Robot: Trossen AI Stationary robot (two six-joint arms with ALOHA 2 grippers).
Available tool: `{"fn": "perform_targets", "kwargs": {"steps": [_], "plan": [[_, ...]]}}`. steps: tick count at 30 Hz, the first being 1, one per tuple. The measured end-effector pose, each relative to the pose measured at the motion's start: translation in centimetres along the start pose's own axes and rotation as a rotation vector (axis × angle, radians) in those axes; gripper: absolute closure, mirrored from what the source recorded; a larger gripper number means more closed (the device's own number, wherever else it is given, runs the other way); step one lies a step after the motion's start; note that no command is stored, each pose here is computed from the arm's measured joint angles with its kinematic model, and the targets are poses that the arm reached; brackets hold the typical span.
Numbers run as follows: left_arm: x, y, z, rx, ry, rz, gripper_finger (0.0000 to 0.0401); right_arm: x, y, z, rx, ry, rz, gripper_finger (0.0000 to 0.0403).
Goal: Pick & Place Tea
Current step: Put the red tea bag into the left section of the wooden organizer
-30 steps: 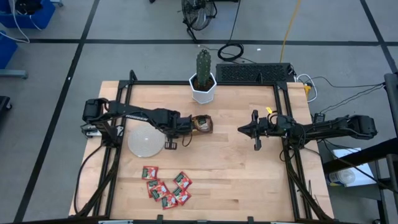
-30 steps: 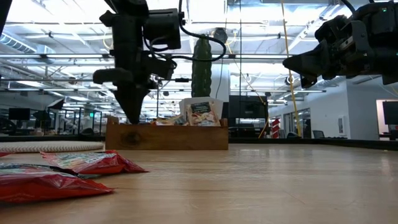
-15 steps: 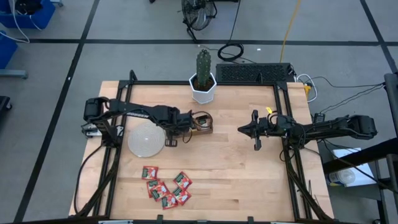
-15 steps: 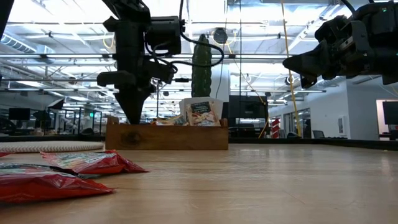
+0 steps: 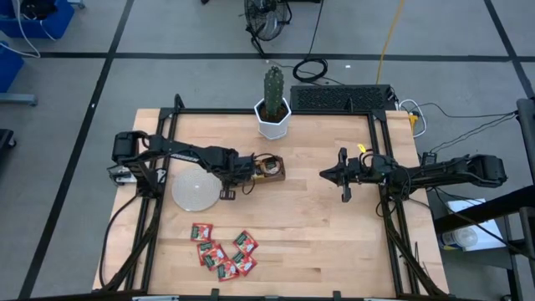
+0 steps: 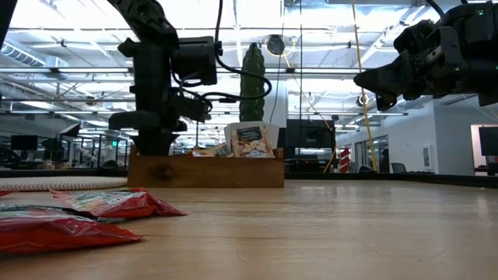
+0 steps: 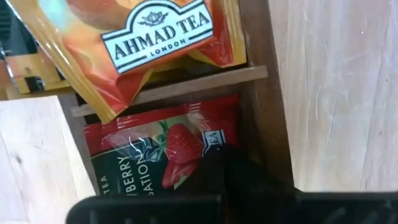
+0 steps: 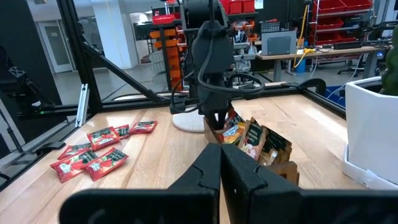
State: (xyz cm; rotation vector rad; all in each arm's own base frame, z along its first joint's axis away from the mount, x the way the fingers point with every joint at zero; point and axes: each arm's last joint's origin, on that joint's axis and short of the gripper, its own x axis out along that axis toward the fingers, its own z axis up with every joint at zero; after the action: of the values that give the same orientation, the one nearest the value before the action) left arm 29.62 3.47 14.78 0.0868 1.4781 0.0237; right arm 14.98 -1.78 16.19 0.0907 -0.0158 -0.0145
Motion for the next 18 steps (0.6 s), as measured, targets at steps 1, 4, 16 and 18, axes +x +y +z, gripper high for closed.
{"fn": "perform_targets", "kwargs": {"steps": [1, 4, 16, 18], "plan": [[0.0, 0.0, 0.0, -0.004, 0.002, 0.015, 0.0401, 0.0, 0.0, 0.0, 0.0, 0.0, 0.0, 0.0403], [0.0, -0.2, 0.0, 0.007, 0.018, 0.102, 0.0401, 0.0, 0.0, 0.0, 0.0, 0.0, 0.0, 0.0403], [0.0, -2.0, 0.1, 0.062, 0.043, 0.337, 0.0401, 0.0, 0.0, 0.0, 0.0, 0.0, 0.0, 0.0403], [-0.1, -2.1, 0.1, 0.058, 0.035, 0.375, 0.0401, 0.0, 0.0, 0.0, 0.0, 0.0, 0.0, 0.0403]]}}
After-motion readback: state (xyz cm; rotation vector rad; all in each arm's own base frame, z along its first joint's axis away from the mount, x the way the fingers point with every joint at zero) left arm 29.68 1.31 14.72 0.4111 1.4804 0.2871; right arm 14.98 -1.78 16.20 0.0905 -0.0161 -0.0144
